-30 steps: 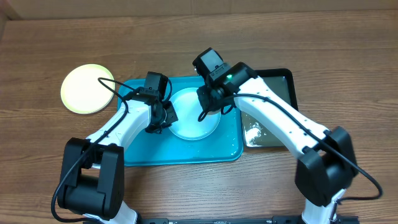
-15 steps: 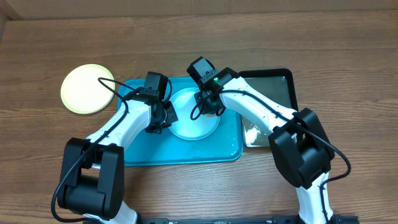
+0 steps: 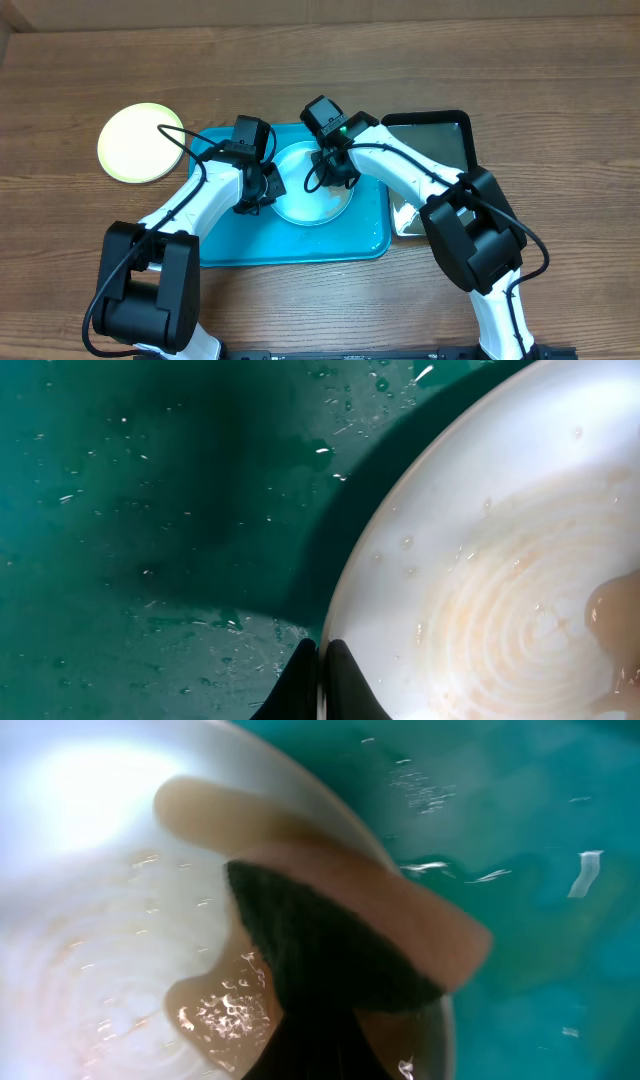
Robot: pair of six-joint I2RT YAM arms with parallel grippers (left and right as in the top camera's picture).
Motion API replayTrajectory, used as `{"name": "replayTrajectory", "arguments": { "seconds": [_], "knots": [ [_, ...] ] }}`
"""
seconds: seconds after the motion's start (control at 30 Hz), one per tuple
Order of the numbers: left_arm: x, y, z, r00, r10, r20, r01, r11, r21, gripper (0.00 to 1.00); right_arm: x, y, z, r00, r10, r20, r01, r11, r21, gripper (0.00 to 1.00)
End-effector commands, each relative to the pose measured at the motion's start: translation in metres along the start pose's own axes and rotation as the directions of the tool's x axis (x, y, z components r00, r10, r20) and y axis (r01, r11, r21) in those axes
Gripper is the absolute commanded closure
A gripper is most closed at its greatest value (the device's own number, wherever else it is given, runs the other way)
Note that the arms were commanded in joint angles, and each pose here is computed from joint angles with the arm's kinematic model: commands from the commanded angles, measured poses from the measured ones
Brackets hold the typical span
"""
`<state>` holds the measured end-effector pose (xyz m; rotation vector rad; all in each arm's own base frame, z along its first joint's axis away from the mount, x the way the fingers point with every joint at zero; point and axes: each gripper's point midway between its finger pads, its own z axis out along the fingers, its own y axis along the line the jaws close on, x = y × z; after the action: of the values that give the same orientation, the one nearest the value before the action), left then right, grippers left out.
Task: Clean dirty plates on tray and stack at the side
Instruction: 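Scrub the light-blue plate surface with the sponge in right gripper, then return sponge to black tray and release it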
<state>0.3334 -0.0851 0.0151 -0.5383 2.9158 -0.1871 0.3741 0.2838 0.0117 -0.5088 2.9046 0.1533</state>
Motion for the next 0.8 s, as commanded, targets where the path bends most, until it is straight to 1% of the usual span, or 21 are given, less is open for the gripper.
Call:
{"name": "replayTrajectory", "arguments": {
  "seconds": [0.0, 0.07, 0.2, 0.27, 0.3, 0.37, 0.47, 0.53, 0.63, 0.67, 0.77],
  "knots": [
    [0.001, 0.010, 0.004, 1.000, 0.003, -0.007, -0.003, 0.999, -0.036, 0.96, 0.032, 0.055, 0.019, 0.987, -0.068, -0.148, 0.018, 0.949, -0.315, 0.96],
    [0.001, 0.010, 0.004, 1.000, 0.003, -0.006, -0.003, 0.999, -0.036, 0.96, 0.037, 0.073, 0.011, 0.981, -0.116, -0.156, 0.039, 0.903, -0.428, 0.96],
    [0.001, 0.010, 0.004, 1.000, 0.003, -0.007, -0.003, 0.999, -0.036, 0.96, 0.041, 0.098, -0.009, 0.971, -0.196, -0.135, 0.076, 0.795, -0.601, 0.96],
    [0.001, 0.010, 0.004, 1.000, 0.006, -0.007, -0.006, 0.999, -0.037, 0.96, 0.033, 0.106, -0.029, 0.971, -0.218, -0.095, 0.091, 0.710, -0.699, 0.96],
    [0.001, 0.010, 0.004, 1.000, 0.005, -0.007, -0.006, 0.999, -0.037, 0.96, 0.026, 0.106, -0.040, 0.975, -0.206, -0.082, 0.082, 0.678, -0.730, 0.96],
    [0.001, 0.010, 0.004, 1.000, 0.005, -0.007, -0.006, 0.999, -0.037, 0.96, 0.008, 0.099, -0.064, 0.984, -0.174, -0.049, 0.075, 0.642, -0.763, 0.96],
    [0.001, 0.011, 0.004, 1.000, 0.006, -0.008, -0.006, 0.999, -0.037, 0.96, -0.018, 0.077, -0.101, 0.991, -0.131, 0.024, 0.104, 0.646, -0.756, 0.96],
    [0.001, 0.011, 0.004, 1.000, 0.006, -0.008, -0.006, 0.999, -0.037, 0.96, -0.032, 0.056, -0.123, 0.994, -0.093, 0.062, 0.109, 0.682, -0.723, 0.96],
    [0.001, 0.011, 0.004, 1.000, 0.006, -0.008, -0.006, 0.999, -0.037, 0.96, -0.042, 0.019, -0.145, 0.995, -0.036, 0.089, 0.085, 0.766, -0.637, 0.96],
    [0.001, 0.010, 0.004, 1.000, 0.006, -0.008, -0.006, 0.999, -0.037, 0.96, -0.042, 0.000, -0.152, 0.996, -0.009, 0.089, 0.060, 0.808, -0.586, 0.96],
    [0.001, 0.010, 0.004, 1.000, 0.005, -0.007, -0.006, 0.999, -0.037, 0.96, -0.034, -0.048, -0.159, 0.996, 0.054, 0.065, -0.019, 0.892, -0.451, 0.96]
  ]
}}
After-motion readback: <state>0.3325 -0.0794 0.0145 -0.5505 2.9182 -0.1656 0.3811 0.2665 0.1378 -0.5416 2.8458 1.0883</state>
